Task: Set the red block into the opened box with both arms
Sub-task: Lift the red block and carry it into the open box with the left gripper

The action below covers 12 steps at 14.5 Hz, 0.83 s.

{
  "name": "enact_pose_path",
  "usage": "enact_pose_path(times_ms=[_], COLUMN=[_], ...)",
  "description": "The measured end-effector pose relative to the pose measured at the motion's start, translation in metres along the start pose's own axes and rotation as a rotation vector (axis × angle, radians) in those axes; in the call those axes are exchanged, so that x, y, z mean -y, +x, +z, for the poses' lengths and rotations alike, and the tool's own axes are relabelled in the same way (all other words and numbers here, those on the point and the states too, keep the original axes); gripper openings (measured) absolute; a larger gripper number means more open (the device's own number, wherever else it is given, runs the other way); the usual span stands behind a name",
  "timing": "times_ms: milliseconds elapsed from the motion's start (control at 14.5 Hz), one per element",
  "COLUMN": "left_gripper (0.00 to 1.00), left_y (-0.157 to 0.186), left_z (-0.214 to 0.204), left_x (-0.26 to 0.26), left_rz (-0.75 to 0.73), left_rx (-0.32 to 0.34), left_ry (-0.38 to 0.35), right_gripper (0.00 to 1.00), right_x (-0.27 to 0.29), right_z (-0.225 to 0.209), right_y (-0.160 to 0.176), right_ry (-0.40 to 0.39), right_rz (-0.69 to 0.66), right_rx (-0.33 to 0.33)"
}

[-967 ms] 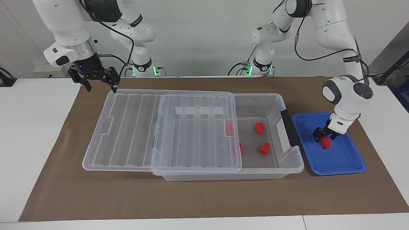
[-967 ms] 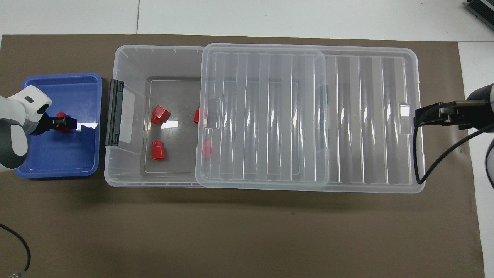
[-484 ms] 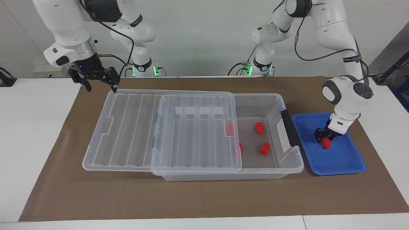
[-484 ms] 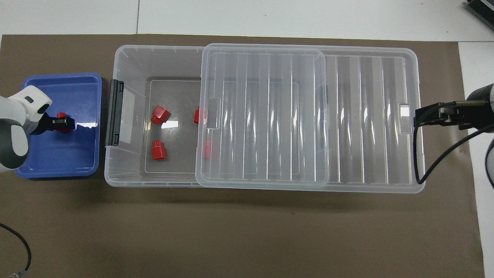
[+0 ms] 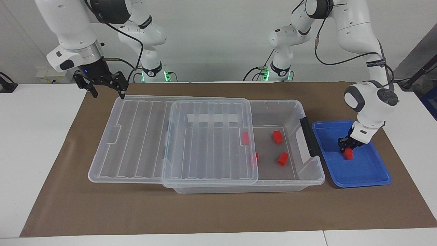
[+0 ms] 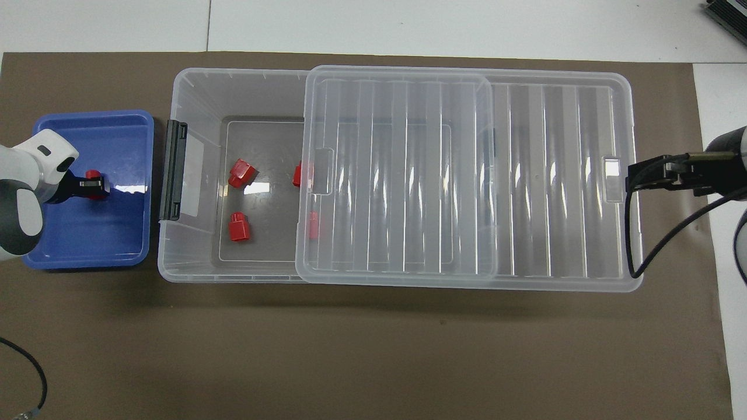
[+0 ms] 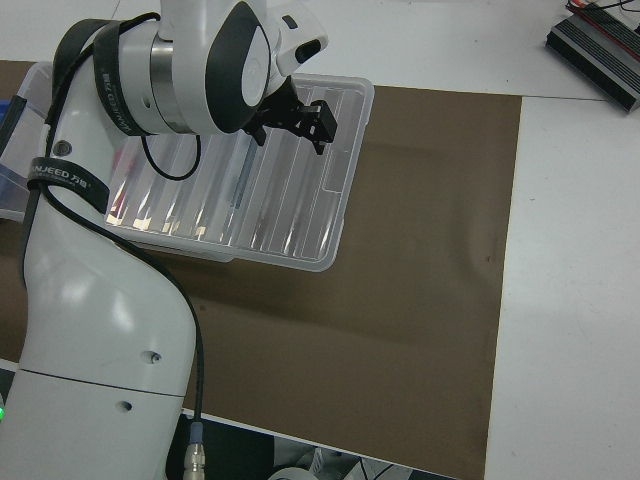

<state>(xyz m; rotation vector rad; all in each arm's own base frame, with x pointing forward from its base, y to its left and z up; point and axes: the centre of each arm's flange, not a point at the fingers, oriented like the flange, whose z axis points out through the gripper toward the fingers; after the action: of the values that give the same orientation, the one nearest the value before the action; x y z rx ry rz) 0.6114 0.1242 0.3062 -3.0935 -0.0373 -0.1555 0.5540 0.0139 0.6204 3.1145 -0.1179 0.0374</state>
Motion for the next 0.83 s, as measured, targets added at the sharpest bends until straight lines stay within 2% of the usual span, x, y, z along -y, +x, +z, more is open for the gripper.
enact_pose_path(times_ms=[207, 414, 622, 829], left_gripper=[0.35, 0.35, 0.35, 0.35], left_y=[0.001, 0.013, 0.034, 0.038], left_z=[-0.001, -0.022, -0.092, -0.180], left_x=[-0.004, -0.014, -0.027, -0.055], left_rz=[0.007, 0.025, 0.046, 0.041], left_rx=[0.004, 0.063, 0.155, 0.240], left_ry=[-0.002, -0.009, -0.016, -0.027], right_gripper=[1.00, 1.00, 1.00, 1.00], right_x=[0.000, 0.000, 0.000, 0.000], right_z=[0.000, 0.000, 0.000, 0.000], right_y=[0.000, 0.000, 0.000, 0.000], right_ry=[0.000, 0.000, 0.000, 0.000], right_rz=[0.000, 0.000, 0.000, 0.000], right_rx=[0.000, 0.000, 0.000, 0.000])
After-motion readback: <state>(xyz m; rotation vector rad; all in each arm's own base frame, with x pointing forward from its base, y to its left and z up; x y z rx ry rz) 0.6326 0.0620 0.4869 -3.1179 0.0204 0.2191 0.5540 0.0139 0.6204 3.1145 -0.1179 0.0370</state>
